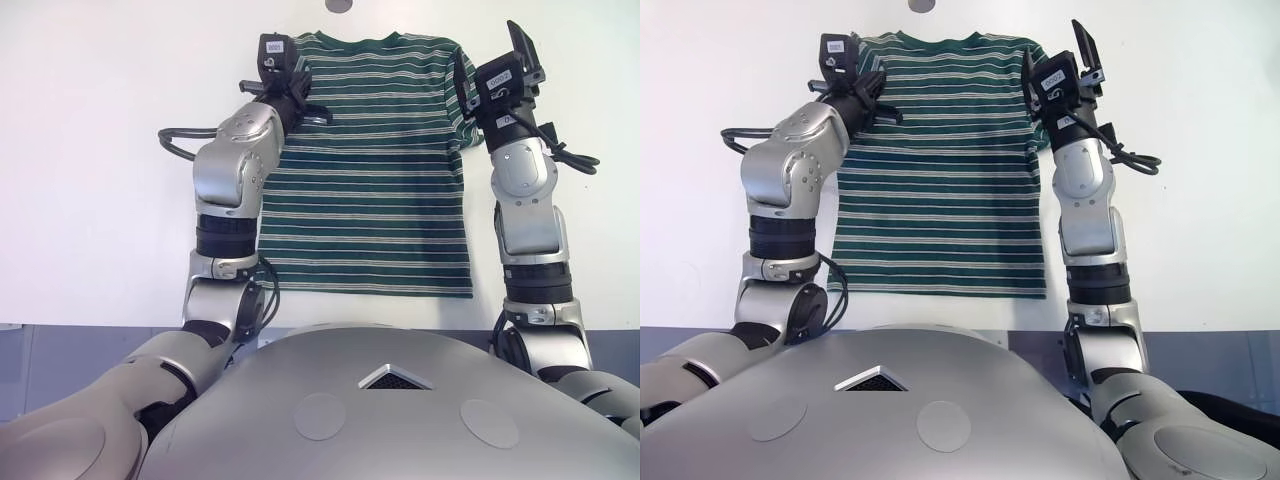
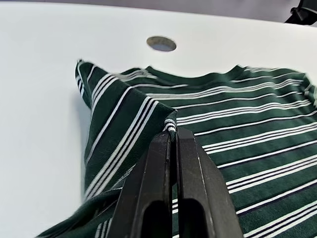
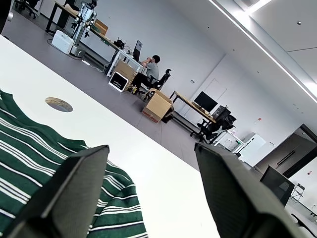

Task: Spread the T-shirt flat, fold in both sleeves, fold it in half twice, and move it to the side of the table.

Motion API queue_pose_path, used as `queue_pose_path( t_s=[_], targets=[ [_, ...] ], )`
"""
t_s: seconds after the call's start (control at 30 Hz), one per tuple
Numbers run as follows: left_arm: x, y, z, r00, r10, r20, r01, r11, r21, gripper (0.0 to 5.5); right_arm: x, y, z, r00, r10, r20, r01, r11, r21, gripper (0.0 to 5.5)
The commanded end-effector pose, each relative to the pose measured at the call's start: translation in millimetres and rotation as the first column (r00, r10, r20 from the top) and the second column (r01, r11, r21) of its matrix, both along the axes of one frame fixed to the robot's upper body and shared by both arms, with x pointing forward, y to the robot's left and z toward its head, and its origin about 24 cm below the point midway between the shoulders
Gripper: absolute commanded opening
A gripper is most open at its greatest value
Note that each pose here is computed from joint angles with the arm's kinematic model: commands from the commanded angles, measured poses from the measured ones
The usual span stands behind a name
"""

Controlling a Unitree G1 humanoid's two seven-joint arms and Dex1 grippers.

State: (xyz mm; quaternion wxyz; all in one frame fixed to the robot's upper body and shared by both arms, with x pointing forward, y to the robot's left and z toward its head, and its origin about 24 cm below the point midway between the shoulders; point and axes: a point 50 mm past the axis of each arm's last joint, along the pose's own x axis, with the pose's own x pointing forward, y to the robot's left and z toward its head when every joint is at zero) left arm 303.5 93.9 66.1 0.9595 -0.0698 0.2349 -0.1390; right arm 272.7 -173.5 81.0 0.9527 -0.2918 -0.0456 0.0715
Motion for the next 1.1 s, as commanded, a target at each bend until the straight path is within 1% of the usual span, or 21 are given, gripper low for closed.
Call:
queue_pose_path(
  t_s=[0.03, 0.07, 0.2, 0.23, 0.27, 0.33, 0.4, 0.47, 0.5, 0.53, 0.57, 0.6, 0.63, 0.67, 0.7, 0.73, 0.8, 0.83, 0.9, 1.0, 1.1],
  targets=[
    [4.3, -8.4, 6.9, 1.0, -0.007, 0.024, 0.007, 1.0, -0.004, 0.03, -0.5, -0.6, -1.7, 1.0, -0.009, -0.004, 0.008, 1.0, -0.011, 3.2],
    [4.2, -9.9, 8.8, 0.999, -0.011, 0.032, 0.012, 1.0, -0.015, 0.03, -0.5, -0.7, -1.9, 1.0, -0.01, -0.004, 0.01, 1.0, -0.011, 3.2],
    [6.0, -21.2, 25.0, 0.994, -0.048, 0.094, 0.059, 0.991, -0.123, 0.84, 0.2, 0.4, -2.4, 1.0, -0.009, -0.003, 0.009, 1.0, -0.008, 3.2],
    [6.1, -24.2, 27.0, 0.993, -0.058, 0.099, 0.071, 0.989, -0.133, 1.08, 0.3, 0.5, -2.3, 1.0, -0.009, -0.002, 0.009, 1.0, -0.008, 3.2],
    [6.4, -27.0, 28.5, 0.993, -0.068, 0.101, 0.082, 0.987, -0.138, 1.17, 0.3, 0.1, -2.0, 1.0, -0.012, 0.0, 0.012, 1.0, -0.008, 3.2],
    [6.0, -32.5, 32.2, 0.99, -0.094, 0.107, 0.11, 0.981, -0.159, 1.53, 0.2, -0.6, -1.5, 1.0, -0.016, 0.003, 0.016, 1.0, -0.008, 3.2],
    [9.8, -34.2, 51.7, 0.981, -0.073, 0.178, 0.11, 0.972, -0.208, 1.89, -0.3, -1.5, -1.6, 1.0, -0.02, 0.003, 0.02, 1.0, -0.009, 3.2],
    [18.6, -26.2, 82.4, 0.959, -0.021, 0.282, 0.092, 0.966, -0.242, 2.33, 0.0, -2.0, -1.5, 1.0, -0.019, 0.001, 0.019, 1.0, -0.01, 3.2],
    [24.2, -17.8, 97.3, 0.944, 0.015, 0.328, 0.069, 0.968, -0.242, 2.55, 0.0, -2.1, -1.7, 1.0, -0.018, 0.0, 0.018, 1.0, -0.011, 3.2],
    [29.8, -6.1, 113.6, 0.914, 0.044, 0.404, 0.036, 0.982, -0.188, 2.67, 0.0, -2.6, -2.3, 1.0, -0.02, -0.003, 0.02, 1.0, -0.012, 3.2],
    [34.8, 9.3, 126.9, 0.877, 0.066, 0.476, -0.023, 0.995, -0.097, 2.78, 0.1, -3.4, -2.8, 1.0, -0.024, -0.006, 0.024, 1.0, -0.013, 3.2],
    [37.9, 22.2, 134.9, 0.847, 0.067, 0.527, -0.073, 0.997, -0.009, 3.06, 0.0, -4.0, -3.3, 1.0, -0.026, -0.008, 0.026, 1.0, -0.012, 3.2],
    [40.9, 37.8, 128.9, 0.839, 0.027, 0.543, -0.119, 0.984, 0.135, 3.24, -0.1, -4.4, -3.7, 1.0, -0.028, -0.01, 0.028, 1.0, -0.012, 3.2],
    [40.0, 53.3, 107.9, 0.869, -0.041, 0.493, -0.113, 0.954, 0.278, 3.4, -0.7, -4.5, -4.3, 1.0, -0.028, -0.011, 0.027, 1.0, -0.012, 3.2],
    [36.3, 64.7, 87.1, 0.901, -0.099, 0.422, -0.074, 0.924, 0.375, 3.59, -1.1, -4.5, -4.8, 1.0, -0.027, -0.012, 0.026, 1.0, -0.012, 3.2],
    [28.1, 74.9, 64.0, 0.927, -0.172, 0.334, -0.006, 0.882, 0.471, 3.77, -1.6, -4.9, -5.4, 1.0, -0.026, -0.013, 0.026, 1.0, -0.013, 3.2],
    [6.1, 85.8, 25.6, 0.937, -0.312, 0.155, 0.173, 0.802, 0.572, 4.19, -2.7, -7.1, -6.3, 0.999, -0.031, -0.015, 0.03, 0.999, -0.016, 3.2],
    [-3.7, 88.2, 11.7, 0.927, -0.365, 0.082, 0.25, 0.769, 0.588, 4.41, -3.1, -7.9, -6.7, 0.999, -0.033, -0.016, 0.033, 0.999, -0.017, 3.2],
    [-13.4, 88.8, -1.5, 0.906, -0.423, 0.014, 0.332, 0.731, 0.597, 4.77, -3.0, -7.3, -7.2, 0.999, -0.031, -0.017, 0.03, 0.999, -0.018, 3.2],
    [-19.3, 79.9, -0.8, 0.87, -0.493, 0.015, 0.399, 0.72, 0.568, 5.36, -2.6, -6.8, -7.8, 0.999, -0.026, -0.019, 0.026, 0.999, -0.019, 3.2],
    [-23.6, 68.2, 0.2, 0.842, -0.539, 0.033, 0.439, 0.719, 0.539, 5.39, -2.7, -6.9, -8.3, 0.999, -0.025, -0.02, 0.024, 0.999, -0.021, 3.2]
  ],
)
